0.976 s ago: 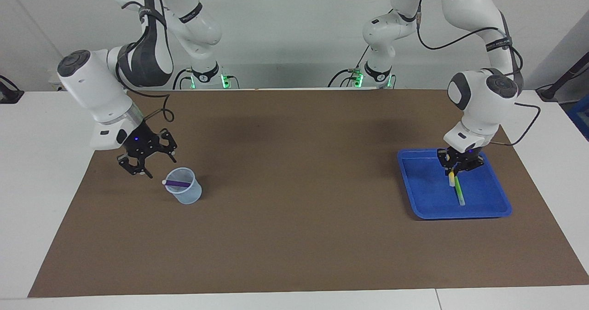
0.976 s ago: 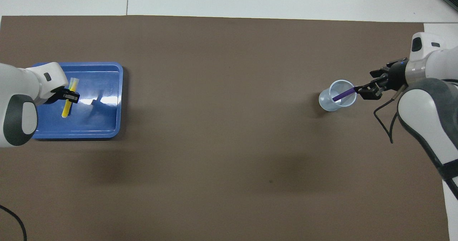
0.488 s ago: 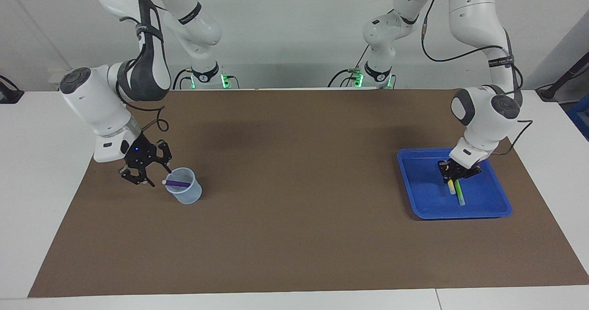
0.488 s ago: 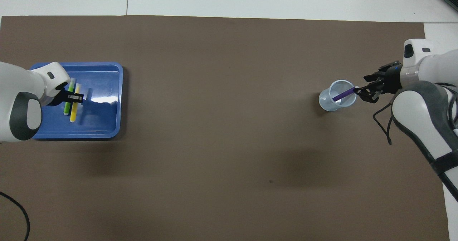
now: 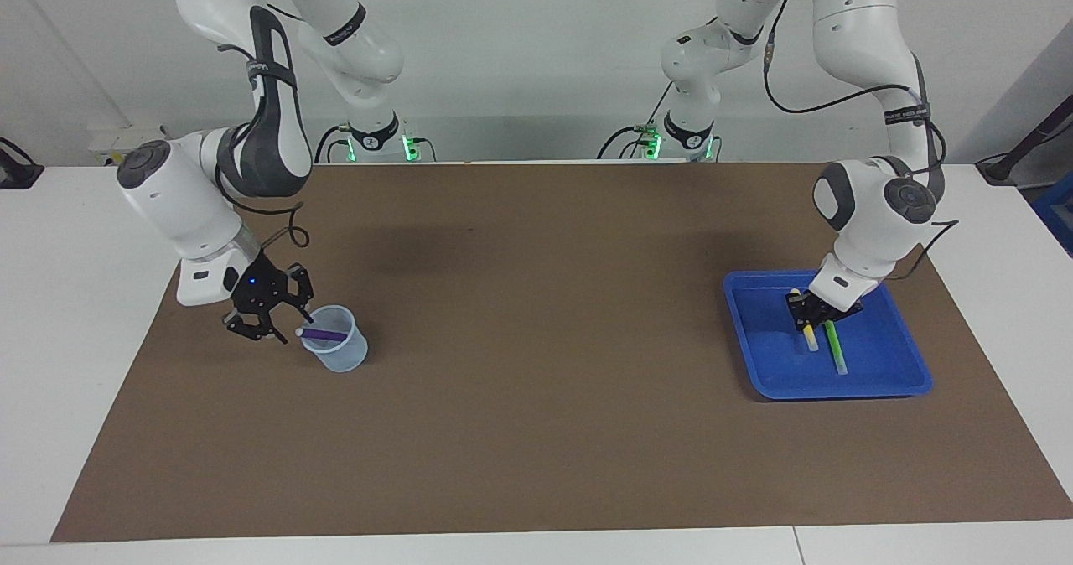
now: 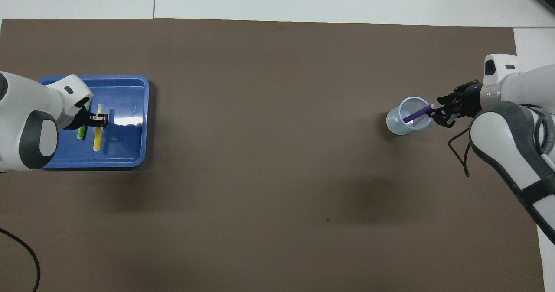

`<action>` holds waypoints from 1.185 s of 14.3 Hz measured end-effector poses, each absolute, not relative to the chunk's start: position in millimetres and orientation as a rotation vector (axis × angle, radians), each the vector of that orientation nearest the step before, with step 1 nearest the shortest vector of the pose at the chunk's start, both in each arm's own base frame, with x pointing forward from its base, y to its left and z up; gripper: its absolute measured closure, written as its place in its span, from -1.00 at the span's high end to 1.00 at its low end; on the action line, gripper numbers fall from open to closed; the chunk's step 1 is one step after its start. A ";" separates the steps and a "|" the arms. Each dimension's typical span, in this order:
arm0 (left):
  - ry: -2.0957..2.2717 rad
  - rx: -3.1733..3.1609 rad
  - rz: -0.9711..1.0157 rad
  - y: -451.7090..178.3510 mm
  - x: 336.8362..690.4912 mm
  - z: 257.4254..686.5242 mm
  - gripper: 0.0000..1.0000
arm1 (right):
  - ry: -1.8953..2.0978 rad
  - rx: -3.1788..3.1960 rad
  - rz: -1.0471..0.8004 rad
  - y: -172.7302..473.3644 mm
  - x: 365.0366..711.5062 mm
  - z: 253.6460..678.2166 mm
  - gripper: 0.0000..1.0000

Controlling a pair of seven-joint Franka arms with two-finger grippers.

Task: Right arm passes pens to left for tray arrangement
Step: 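Release the yellow pen in the tray while the right gripper holds the purple pen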

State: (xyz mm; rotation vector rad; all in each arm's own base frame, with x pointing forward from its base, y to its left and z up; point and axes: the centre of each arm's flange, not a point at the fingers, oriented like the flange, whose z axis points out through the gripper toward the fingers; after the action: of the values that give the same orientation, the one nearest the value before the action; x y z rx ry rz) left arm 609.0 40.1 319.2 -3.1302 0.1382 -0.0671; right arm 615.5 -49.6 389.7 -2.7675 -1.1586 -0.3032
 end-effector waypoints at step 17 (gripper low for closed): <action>0.097 -3.137 -0.094 36.9 607.3 309.3 -0.05 | -1.162 -2.768 -0.303 -45.7 611.3 379.7 -0.51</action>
State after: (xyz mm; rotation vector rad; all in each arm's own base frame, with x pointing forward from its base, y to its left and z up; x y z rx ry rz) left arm 607.3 36.9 309.3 -3.1367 0.0967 -0.0945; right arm 611.3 -45.7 379.7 -2.7678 -1.1618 -0.3029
